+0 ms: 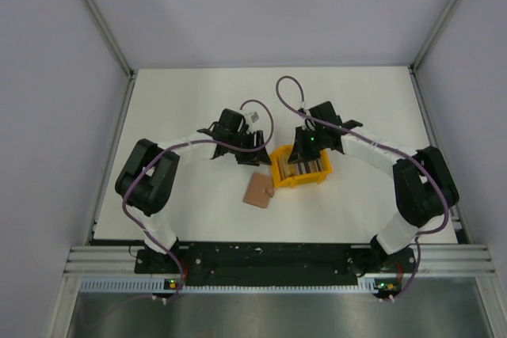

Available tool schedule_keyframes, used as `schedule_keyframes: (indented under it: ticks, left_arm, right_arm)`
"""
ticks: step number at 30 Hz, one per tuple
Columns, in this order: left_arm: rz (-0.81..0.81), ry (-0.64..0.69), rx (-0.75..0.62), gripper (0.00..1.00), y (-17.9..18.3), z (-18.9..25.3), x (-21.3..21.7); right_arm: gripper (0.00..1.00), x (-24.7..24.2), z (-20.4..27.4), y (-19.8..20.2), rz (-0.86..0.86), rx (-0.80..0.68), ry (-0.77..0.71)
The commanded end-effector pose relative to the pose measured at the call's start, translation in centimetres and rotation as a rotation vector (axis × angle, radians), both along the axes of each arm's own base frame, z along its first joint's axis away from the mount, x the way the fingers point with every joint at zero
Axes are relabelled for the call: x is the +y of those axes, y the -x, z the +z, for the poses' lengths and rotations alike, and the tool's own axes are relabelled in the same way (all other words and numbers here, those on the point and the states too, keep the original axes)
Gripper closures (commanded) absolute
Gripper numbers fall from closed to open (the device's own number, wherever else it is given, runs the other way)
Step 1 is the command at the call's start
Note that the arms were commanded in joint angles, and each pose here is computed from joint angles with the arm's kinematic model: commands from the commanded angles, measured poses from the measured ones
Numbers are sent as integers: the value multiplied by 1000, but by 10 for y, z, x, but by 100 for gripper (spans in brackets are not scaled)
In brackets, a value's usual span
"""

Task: Put the credit cards into the card holder
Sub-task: Pick up the credit card from the storage box.

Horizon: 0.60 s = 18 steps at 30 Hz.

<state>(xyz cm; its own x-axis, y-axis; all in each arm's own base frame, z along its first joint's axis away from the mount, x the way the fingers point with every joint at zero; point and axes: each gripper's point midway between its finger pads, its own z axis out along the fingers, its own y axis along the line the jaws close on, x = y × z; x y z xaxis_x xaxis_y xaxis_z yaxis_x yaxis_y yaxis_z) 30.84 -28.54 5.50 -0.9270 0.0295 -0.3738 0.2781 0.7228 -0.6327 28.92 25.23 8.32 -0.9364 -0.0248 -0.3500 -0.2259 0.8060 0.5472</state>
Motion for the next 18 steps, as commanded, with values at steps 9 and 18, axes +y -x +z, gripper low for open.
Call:
schedule_keyframes:
  ticks: [9,18]
  left_arm:
    - [9,36,-68,41,-8,21,0]
    - [13,37,-65,41,-9,20,-1]
  right_arm:
    - [100,21,48,-11,35,-99,-107]
    - [100,30,54,-4,56,-87,-163]
